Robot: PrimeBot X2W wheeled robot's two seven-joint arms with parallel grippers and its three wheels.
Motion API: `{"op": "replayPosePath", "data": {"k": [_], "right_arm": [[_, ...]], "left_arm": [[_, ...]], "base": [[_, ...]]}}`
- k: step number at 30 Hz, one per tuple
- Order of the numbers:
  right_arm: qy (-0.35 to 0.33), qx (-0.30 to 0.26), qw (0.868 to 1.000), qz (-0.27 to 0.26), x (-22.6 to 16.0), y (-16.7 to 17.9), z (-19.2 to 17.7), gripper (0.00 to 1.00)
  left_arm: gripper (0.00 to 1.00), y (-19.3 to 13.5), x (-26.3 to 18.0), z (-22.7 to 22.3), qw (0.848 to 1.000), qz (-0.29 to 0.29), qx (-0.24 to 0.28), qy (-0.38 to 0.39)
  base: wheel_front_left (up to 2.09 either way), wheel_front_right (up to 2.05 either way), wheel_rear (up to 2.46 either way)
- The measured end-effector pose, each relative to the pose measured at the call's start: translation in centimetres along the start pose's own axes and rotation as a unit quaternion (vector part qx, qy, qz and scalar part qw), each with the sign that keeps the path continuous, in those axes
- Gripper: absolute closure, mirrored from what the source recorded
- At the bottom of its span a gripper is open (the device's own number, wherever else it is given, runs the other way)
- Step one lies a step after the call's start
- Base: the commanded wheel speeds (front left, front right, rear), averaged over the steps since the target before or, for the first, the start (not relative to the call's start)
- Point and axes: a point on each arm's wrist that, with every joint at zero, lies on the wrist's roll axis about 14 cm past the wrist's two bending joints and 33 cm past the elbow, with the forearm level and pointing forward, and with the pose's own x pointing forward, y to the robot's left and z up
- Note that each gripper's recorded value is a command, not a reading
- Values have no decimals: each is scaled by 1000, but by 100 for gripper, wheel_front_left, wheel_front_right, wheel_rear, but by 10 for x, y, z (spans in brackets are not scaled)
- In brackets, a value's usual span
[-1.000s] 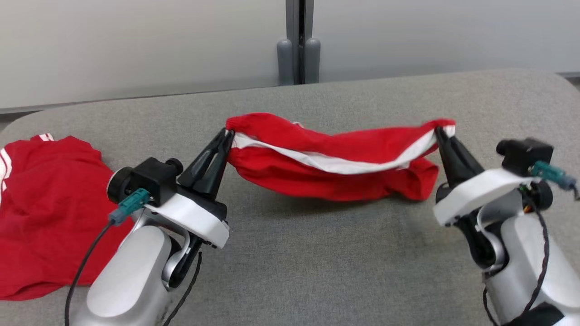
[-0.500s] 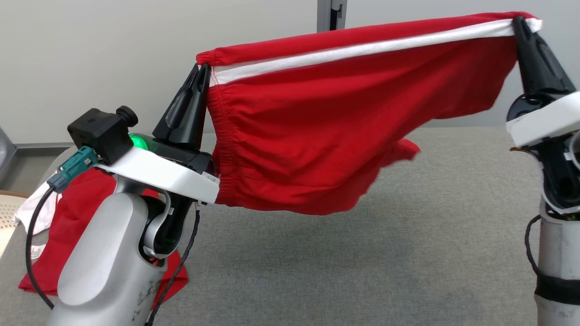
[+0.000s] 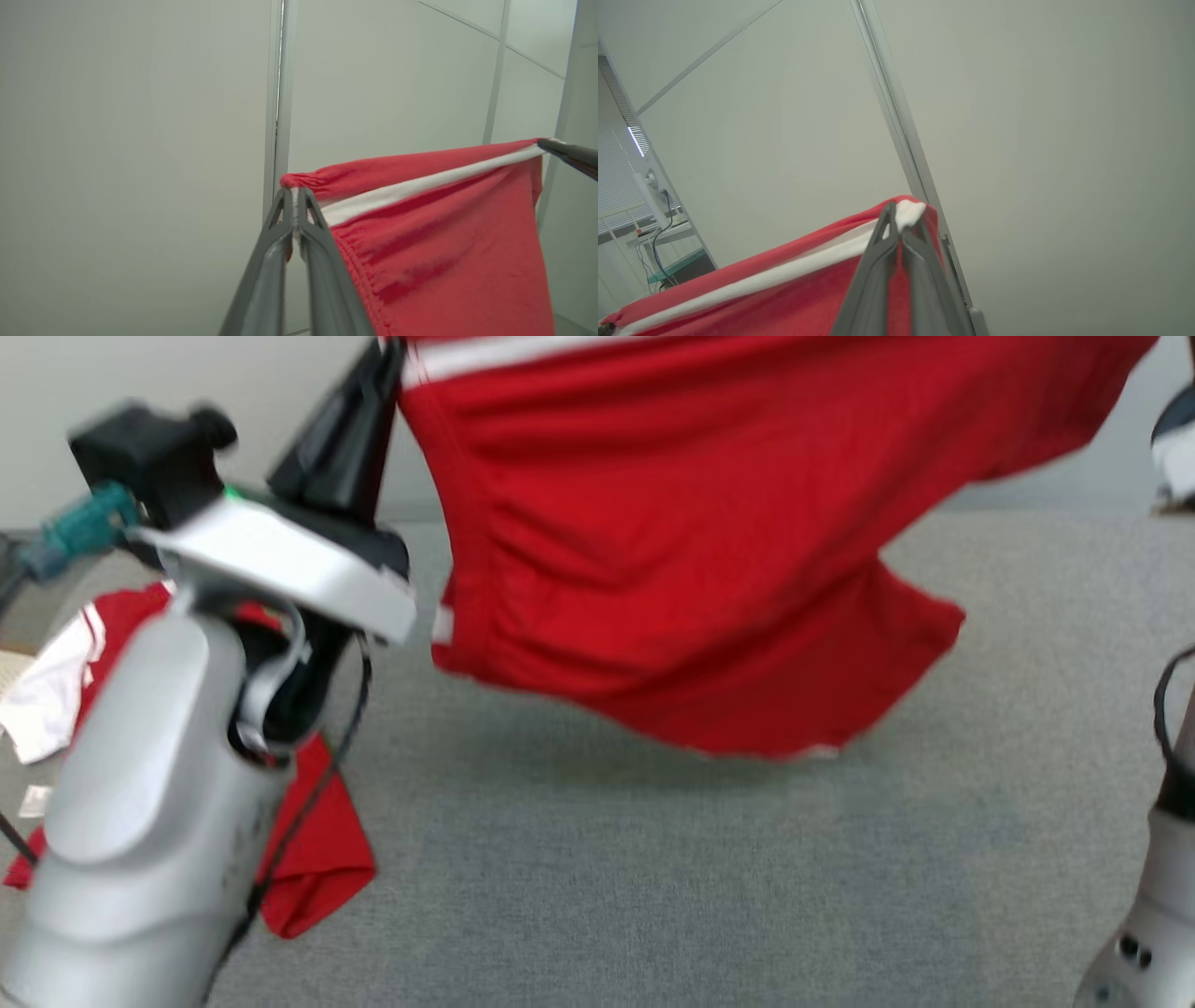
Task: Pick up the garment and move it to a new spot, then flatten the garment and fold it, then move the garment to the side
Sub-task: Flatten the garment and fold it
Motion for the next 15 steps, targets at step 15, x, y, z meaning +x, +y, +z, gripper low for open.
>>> {"op": "replayPosePath", "data": {"k": [15], "right_arm": [[-58,-60,996,-11,142,-42,-60,100]], "left_arm": [[100,70,137,-91,999,5,34,-1]], "base": [[0,0,0]]}}
